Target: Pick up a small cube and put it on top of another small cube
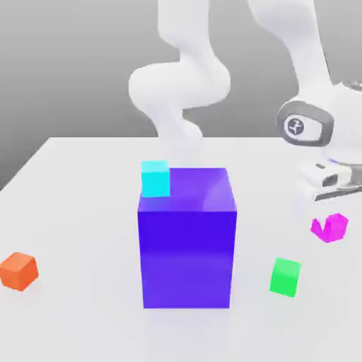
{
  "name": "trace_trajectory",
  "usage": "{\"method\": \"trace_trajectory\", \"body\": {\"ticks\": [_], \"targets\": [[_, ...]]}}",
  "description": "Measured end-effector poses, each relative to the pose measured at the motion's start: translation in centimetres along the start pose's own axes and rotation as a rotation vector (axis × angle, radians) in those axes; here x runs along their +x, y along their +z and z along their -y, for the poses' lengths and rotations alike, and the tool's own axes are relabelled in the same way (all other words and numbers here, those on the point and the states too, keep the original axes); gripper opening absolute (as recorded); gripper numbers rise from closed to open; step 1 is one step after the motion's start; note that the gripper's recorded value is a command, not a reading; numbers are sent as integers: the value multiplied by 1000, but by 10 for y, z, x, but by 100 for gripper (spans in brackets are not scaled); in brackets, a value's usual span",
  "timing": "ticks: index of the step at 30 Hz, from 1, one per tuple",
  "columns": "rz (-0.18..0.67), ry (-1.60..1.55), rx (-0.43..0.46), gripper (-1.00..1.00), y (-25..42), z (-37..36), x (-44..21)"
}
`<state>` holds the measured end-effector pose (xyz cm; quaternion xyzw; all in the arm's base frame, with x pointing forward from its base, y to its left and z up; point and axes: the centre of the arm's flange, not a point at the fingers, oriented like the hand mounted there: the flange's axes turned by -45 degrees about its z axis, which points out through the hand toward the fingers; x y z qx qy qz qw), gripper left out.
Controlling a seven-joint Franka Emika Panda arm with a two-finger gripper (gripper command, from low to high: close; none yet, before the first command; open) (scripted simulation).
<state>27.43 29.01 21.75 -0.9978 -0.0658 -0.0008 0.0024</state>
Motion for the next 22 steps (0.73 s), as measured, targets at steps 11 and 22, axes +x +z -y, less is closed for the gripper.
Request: {"method": "trace_trajectory", "body": {"ticks": [11, 22], "targets": [[-4, 644, -4, -100, -18, -81, 36], [-3, 657, -4, 100, 36, -83, 36]]}}
